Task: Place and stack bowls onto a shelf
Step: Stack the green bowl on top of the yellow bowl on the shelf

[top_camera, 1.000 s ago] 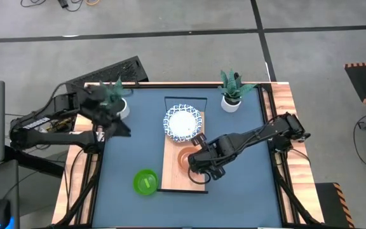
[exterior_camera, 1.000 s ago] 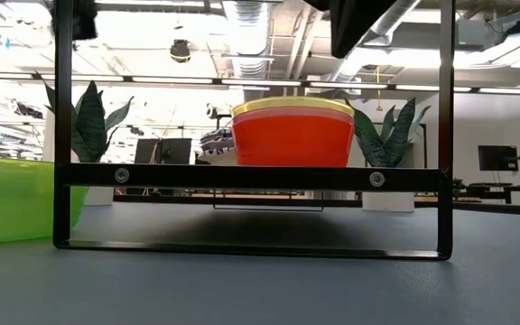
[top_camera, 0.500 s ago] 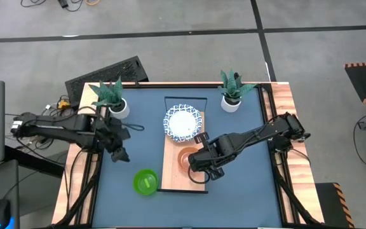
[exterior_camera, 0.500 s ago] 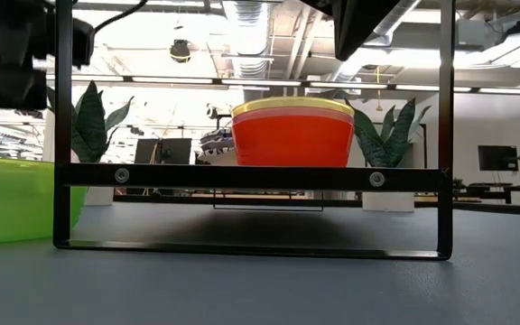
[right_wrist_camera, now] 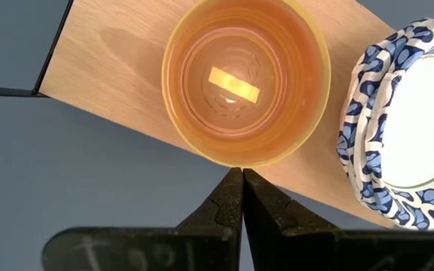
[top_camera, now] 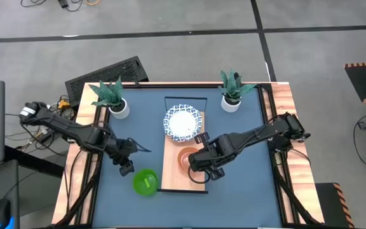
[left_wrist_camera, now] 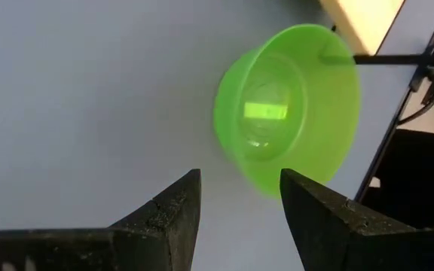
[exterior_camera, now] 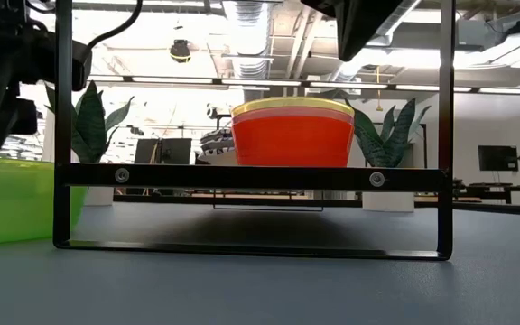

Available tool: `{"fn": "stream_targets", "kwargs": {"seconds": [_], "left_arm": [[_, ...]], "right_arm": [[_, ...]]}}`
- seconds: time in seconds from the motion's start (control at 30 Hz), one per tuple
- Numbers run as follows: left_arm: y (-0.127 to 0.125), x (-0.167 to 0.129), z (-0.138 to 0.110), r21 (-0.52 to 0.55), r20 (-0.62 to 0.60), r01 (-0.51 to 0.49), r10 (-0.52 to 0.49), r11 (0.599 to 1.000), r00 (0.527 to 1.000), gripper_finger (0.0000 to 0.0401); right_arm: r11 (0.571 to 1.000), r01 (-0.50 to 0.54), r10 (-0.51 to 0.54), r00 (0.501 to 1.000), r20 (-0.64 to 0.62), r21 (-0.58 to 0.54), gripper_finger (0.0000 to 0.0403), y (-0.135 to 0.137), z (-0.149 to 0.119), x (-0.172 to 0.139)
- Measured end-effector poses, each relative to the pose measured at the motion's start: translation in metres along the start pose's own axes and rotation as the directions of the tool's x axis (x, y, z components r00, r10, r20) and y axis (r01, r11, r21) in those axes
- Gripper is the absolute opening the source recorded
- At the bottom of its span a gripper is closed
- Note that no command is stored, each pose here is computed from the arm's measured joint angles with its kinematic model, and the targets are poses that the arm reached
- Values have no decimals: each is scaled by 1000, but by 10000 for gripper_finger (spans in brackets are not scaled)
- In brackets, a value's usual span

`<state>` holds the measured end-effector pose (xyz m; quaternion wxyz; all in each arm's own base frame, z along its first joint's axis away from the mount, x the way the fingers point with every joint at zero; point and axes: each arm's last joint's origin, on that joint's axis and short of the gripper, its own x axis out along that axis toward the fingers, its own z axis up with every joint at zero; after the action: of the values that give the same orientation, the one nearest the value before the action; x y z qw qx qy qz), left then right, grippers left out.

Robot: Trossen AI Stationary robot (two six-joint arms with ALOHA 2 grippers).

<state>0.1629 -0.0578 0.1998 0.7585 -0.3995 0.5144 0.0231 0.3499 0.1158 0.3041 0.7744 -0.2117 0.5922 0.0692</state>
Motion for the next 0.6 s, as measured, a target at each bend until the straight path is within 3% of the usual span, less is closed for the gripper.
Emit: {"fn": "stream_targets", "kwargs": {"seconds": [0.17,0.43,0.6], "left_arm": [[-6,13,3,-4,22,0,0,1000,1000,167],[-2,39,4,-5,-21,-118,118,993,993,167],[-7,60,2,-31,-51,-104,102,994,993,167]], "right_arm": [[1000,-4,4,999,-35,-17,36,0,-3,0],[999,-48,47,994,-95,-5,36,-6,-10,2],[996,-90,92,990,-102,25,36,-13,-12,3]]}}
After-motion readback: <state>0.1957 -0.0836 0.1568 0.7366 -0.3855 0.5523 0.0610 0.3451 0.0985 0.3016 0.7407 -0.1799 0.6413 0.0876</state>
